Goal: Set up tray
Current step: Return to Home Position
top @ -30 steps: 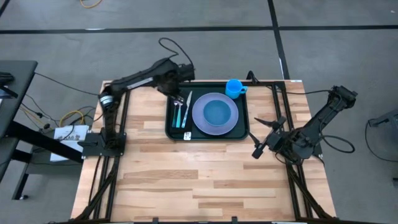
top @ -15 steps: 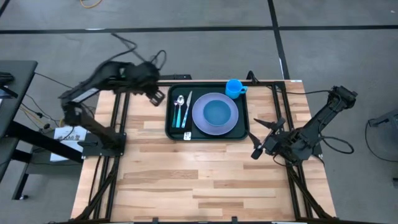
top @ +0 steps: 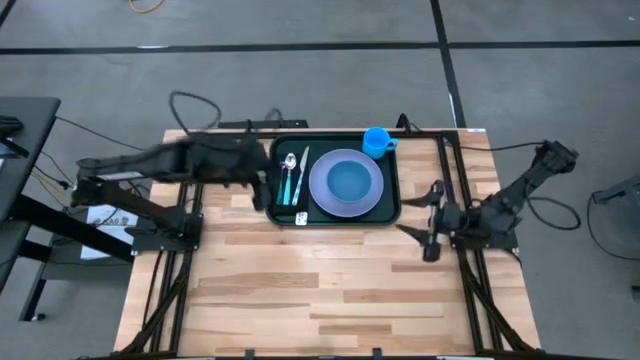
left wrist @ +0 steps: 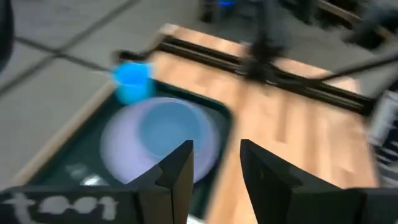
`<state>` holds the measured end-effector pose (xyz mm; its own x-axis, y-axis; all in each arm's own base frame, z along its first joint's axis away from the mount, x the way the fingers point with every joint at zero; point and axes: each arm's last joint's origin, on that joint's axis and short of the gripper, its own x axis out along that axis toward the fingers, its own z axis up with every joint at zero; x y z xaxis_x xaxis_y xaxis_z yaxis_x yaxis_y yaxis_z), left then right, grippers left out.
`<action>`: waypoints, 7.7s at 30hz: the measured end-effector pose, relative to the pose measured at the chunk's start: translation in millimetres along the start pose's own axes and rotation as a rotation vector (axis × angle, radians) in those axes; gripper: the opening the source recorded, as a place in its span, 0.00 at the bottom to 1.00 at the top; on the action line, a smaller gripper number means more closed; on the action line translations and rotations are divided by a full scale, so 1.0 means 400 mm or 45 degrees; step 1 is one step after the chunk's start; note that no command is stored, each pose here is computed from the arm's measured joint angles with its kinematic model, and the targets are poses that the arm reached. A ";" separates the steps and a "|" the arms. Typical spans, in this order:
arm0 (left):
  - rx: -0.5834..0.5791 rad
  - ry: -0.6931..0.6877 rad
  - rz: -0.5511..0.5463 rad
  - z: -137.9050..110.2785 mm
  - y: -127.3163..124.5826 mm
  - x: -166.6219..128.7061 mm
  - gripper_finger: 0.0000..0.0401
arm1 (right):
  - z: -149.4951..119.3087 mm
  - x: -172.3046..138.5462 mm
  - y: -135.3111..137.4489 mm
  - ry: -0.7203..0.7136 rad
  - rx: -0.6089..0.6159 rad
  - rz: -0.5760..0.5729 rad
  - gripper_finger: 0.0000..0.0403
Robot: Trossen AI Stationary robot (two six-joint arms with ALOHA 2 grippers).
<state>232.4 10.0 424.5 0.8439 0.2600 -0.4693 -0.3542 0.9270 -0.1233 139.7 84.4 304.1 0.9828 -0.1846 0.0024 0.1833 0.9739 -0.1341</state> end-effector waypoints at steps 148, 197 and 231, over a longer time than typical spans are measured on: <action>0.231 -0.437 -0.448 -0.719 0.170 0.042 0.30 | -0.371 -0.074 -0.124 0.169 0.126 0.022 0.65; 0.231 -0.438 -0.448 -0.719 0.170 0.042 0.30 | -0.371 -0.074 -0.124 0.169 0.126 0.022 0.65; 0.226 -0.436 -0.449 -0.719 0.170 0.042 0.30 | -0.371 -0.074 -0.125 0.169 0.126 0.022 0.65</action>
<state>106.6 -0.3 156.7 0.9935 -0.0304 -0.1093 0.0241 0.9980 -0.0579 98.0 21.8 163.6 0.9754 -0.1771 -0.1311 0.1740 0.9841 -0.0347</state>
